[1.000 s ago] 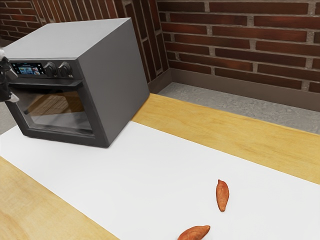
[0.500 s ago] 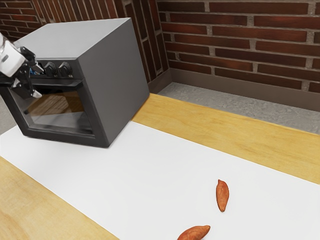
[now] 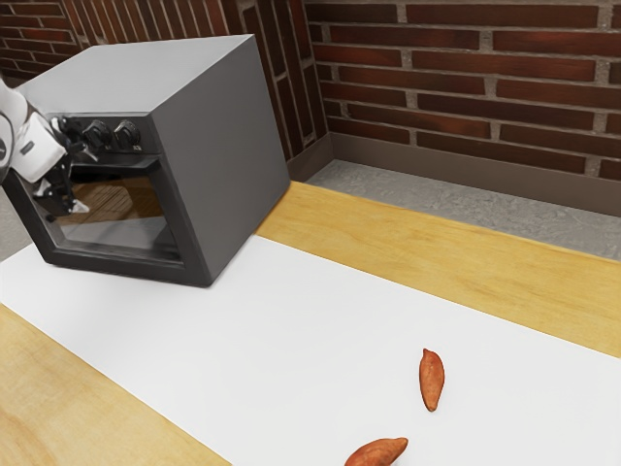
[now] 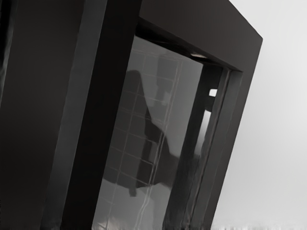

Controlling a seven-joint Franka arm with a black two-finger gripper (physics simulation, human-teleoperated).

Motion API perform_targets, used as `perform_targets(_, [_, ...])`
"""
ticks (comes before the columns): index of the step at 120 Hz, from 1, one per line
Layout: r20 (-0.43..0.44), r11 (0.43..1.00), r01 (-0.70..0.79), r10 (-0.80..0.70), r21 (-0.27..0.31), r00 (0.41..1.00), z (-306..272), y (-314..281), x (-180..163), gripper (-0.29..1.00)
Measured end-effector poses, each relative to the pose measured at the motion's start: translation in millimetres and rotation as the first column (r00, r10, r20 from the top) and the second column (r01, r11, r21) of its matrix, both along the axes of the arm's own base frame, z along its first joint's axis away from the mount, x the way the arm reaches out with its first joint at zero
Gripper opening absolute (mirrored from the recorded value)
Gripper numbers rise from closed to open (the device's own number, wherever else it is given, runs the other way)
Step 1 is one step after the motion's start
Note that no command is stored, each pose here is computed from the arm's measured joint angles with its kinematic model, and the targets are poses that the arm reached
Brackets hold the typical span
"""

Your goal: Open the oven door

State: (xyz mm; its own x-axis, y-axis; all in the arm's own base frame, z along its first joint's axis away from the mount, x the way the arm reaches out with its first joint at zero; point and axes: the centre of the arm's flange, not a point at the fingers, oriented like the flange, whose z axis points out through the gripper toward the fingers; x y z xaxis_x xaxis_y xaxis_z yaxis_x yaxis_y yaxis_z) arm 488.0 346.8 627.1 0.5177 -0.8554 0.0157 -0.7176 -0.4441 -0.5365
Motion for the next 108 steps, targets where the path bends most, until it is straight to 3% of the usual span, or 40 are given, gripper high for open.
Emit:
perform_targets(17, [0.008, 1.000, 0.011, -0.011, 0.003, 1.000, -7, -4, -18, 0.71])
perform_targets(31, [0.010, 0.996, 0.091, -0.091, 0.023, 0.996, -27, -56, -91, 0.69])
perform_targets(41, [-0.015, 0.983, 0.180, -0.180, 0.041, 0.984, -73, -117, -163, 0.65])
perform_targets(47, [0.116, 0.970, 0.188, -0.207, 0.155, 0.971, 4, -155, -225, 0.67])
perform_targets(50, [0.230, 0.969, 0.129, -0.178, 0.212, 0.957, 91, -158, -253, 0.68])
perform_targets(53, [0.324, 0.974, 0.063, -0.134, 0.219, 0.937, 178, -158, -267, 0.68])
perform_targets(57, [0.366, 0.980, 0.019, -0.092, 0.198, 0.926, 267, -174, -240, 0.68])
perform_targets(61, [0.314, 0.987, 0.039, -0.088, 0.158, 0.945, 301, -208, -160, 0.68])
perform_targets(68, [0.148, 0.998, 0.068, -0.069, 0.012, 0.987, 260, -249, -40, 0.69])
perform_targets(77, [-0.063, 0.989, 0.015, -0.024, -0.144, 0.998, 183, -285, 35, 0.69])
perform_targets(83, [-0.207, 0.978, -0.046, 0.003, -0.202, 0.978, 125, -307, 64, 0.70])
perform_targets(88, [-0.275, 0.971, -0.087, 0.022, -0.225, 0.961, 98, -323, 73, 0.70])
perform_targets(108, [-0.382, 0.901, -0.335, 0.217, -0.275, 0.898, 67, -299, 76, 0.70])
